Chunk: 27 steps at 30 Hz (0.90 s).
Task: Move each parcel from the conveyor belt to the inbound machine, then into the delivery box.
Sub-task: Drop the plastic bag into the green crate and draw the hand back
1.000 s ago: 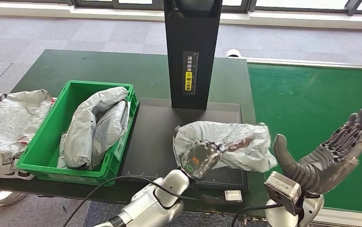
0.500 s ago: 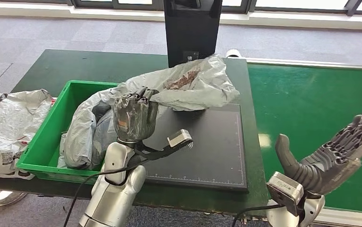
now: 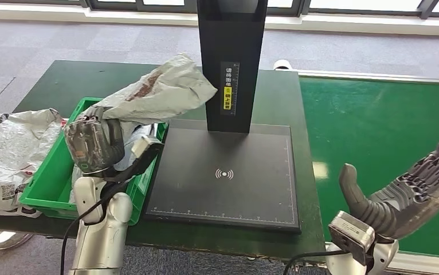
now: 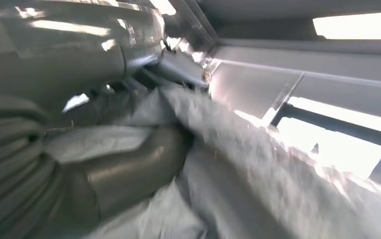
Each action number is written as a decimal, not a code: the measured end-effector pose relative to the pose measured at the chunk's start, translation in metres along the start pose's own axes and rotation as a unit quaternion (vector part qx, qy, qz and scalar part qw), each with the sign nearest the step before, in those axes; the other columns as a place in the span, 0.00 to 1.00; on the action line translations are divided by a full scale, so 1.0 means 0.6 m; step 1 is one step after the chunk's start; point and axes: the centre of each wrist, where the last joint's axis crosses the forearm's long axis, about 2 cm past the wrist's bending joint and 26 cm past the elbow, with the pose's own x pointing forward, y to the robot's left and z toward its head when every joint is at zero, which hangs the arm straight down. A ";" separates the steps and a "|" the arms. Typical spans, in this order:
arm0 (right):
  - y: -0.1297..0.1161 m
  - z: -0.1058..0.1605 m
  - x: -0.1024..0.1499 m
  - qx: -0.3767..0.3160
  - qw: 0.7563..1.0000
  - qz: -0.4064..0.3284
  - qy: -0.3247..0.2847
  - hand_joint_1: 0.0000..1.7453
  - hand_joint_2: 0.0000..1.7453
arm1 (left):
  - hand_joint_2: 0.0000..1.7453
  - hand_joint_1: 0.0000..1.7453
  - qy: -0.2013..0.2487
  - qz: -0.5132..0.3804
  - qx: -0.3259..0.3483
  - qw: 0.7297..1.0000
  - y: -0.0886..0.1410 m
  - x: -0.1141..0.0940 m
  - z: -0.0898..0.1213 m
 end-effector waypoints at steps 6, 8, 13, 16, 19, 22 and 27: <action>-0.003 0.000 0.000 -0.002 1.000 0.000 0.002 0.00 1.00 | 1.00 1.00 0.059 -0.037 -0.008 0.998 0.003 -0.060 0.016; -0.006 0.001 0.001 -0.003 1.000 0.001 0.003 0.00 1.00 | 1.00 1.00 0.085 -0.053 -0.014 0.995 0.002 -0.093 0.026; -0.013 0.003 0.002 -0.005 1.000 0.005 0.005 0.00 1.00 | 1.00 1.00 0.163 -0.089 -0.030 0.982 0.010 -0.172 0.074; -0.014 0.003 0.002 -0.006 1.000 0.005 0.005 0.00 1.00 | 1.00 1.00 0.197 -0.097 -0.038 0.975 0.011 -0.189 0.094; -0.015 0.005 0.002 -0.004 1.000 0.006 0.005 0.00 1.00 | 1.00 0.43 0.222 -0.103 -0.044 0.969 0.011 -0.200 0.109; -0.016 0.007 0.002 -0.002 1.000 0.007 0.005 0.00 1.00 | 1.00 0.00 0.237 -0.105 -0.049 0.965 0.011 -0.205 0.119; -0.016 0.007 0.002 0.000 1.000 0.008 0.004 0.00 1.00 | 1.00 0.00 0.267 -0.106 -0.048 0.957 0.011 -0.208 0.125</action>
